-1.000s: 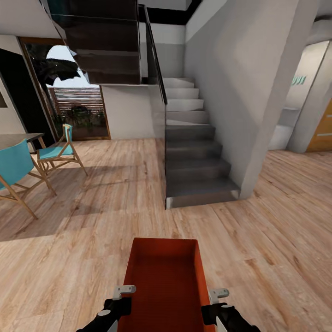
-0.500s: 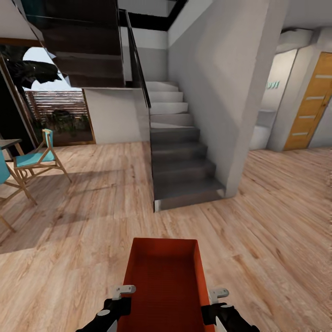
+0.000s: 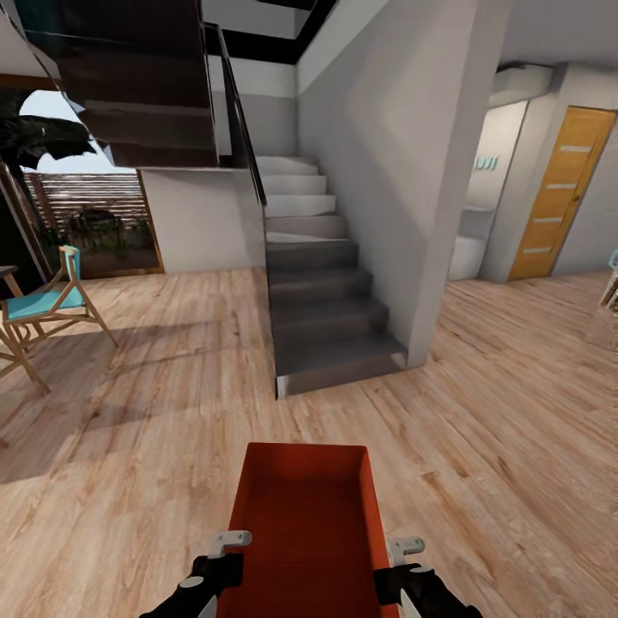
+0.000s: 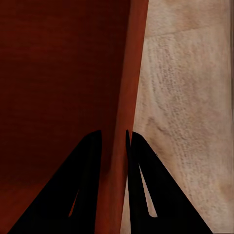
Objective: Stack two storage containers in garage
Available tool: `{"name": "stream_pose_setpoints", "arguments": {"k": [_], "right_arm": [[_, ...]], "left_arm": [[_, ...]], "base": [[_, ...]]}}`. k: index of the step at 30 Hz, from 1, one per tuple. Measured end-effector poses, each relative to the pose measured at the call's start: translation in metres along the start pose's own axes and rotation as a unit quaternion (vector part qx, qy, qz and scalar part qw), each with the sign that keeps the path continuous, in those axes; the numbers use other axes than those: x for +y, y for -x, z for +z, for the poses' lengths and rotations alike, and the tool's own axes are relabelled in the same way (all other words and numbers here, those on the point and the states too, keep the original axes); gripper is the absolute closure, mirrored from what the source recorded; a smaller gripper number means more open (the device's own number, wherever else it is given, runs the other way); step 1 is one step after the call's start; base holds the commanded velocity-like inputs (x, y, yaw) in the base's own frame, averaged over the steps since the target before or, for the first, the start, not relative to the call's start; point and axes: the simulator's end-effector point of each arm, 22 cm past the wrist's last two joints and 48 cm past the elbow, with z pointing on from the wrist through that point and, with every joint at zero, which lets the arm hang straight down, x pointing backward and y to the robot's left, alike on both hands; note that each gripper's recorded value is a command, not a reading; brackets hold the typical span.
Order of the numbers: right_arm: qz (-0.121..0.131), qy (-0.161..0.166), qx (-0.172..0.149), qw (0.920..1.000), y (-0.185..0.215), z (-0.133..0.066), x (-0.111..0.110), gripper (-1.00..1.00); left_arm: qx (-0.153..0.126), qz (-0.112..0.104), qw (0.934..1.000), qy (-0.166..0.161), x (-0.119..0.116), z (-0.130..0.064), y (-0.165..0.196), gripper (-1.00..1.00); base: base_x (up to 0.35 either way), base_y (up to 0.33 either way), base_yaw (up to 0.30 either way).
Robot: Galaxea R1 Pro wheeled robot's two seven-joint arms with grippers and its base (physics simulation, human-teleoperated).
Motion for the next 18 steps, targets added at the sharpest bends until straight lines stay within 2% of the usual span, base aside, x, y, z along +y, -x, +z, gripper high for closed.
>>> {"name": "stream_pose_setpoints", "arguments": {"k": [7, 11, 18], "right_arm": [[-0.001, 0.001, -0.003, 1.0, 0.0017, -0.0012, -0.006, 1.0], [-0.001, 0.001, -0.002, 1.0, 0.0013, -0.0014, -0.0094, 1.0], [-0.001, 0.001, -0.003, 1.0, 0.0015, -0.0015, -0.0076, 1.0]], "left_arm": [[-0.002, 0.0, 1.0, 0.003, -0.0056, -0.0016, 0.0022, 1.0], [-0.002, 0.0, 1.0, 0.004, -0.0088, -0.0021, 0.002, 1.0], [-0.003, 0.0, 1.0, 0.003, -0.0071, -0.0021, 0.0023, 1.0]], "base": [[0.055, 0.001, -0.083], [0.236, 0.061, -0.141], [0.306, 0.105, -0.228]]}}
